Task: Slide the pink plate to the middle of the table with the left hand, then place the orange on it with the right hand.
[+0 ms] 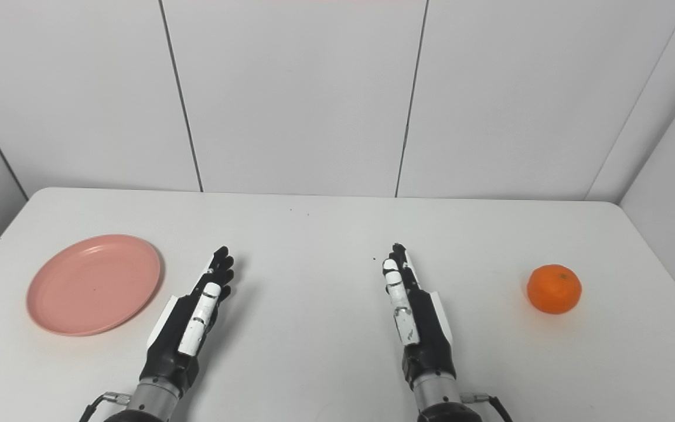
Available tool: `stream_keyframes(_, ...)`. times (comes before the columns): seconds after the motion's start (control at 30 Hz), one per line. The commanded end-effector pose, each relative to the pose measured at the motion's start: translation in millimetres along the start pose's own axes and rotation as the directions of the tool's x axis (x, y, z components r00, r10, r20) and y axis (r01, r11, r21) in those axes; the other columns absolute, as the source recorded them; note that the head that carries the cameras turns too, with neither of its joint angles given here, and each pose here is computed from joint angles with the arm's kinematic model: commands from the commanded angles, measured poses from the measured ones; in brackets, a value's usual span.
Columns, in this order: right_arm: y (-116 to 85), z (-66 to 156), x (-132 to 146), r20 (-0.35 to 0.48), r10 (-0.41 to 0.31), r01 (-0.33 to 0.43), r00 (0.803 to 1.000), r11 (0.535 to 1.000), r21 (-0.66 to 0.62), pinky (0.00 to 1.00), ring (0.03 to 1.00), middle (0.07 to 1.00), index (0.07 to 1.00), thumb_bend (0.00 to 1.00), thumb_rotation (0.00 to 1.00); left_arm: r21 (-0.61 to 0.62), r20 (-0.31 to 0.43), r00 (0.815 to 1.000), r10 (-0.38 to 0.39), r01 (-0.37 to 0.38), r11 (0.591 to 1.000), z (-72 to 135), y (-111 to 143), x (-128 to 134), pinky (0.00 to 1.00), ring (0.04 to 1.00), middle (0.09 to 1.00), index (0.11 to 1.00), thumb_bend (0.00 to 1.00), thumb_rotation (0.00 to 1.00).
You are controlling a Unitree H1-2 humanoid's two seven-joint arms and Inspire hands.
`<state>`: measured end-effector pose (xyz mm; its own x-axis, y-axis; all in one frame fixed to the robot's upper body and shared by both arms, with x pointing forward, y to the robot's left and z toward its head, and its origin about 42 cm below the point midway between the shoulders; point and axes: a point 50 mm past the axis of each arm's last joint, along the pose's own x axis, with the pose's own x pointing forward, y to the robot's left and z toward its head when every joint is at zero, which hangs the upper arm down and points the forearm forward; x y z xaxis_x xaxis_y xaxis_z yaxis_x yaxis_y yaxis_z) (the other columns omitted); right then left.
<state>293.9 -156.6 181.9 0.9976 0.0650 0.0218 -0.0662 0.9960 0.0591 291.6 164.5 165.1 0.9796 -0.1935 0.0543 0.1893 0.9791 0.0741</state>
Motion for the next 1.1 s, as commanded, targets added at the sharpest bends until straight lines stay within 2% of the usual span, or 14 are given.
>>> stream_keyframes(0.0,2.5,15.7,3.1,0.102,0.008,-0.008,0.995,1.000,0.003,0.98,0.955,0.981,0.983,0.31,1.00,-0.004,0.067,0.998,-0.002,0.003,1.000,11.6,-2.0,3.3,1.00,1.000,1.000,1.000,0.42,1.00)
stream_keyframes(1.07,2.5,16.0,2.8,0.099,0.007,-0.008,0.995,1.000,0.013,0.98,0.959,0.984,0.983,0.31,1.00,0.003,0.061,0.998,0.004,-0.004,1.000,11.2,-2.9,2.8,1.00,1.000,1.000,1.000,0.42,1.00)
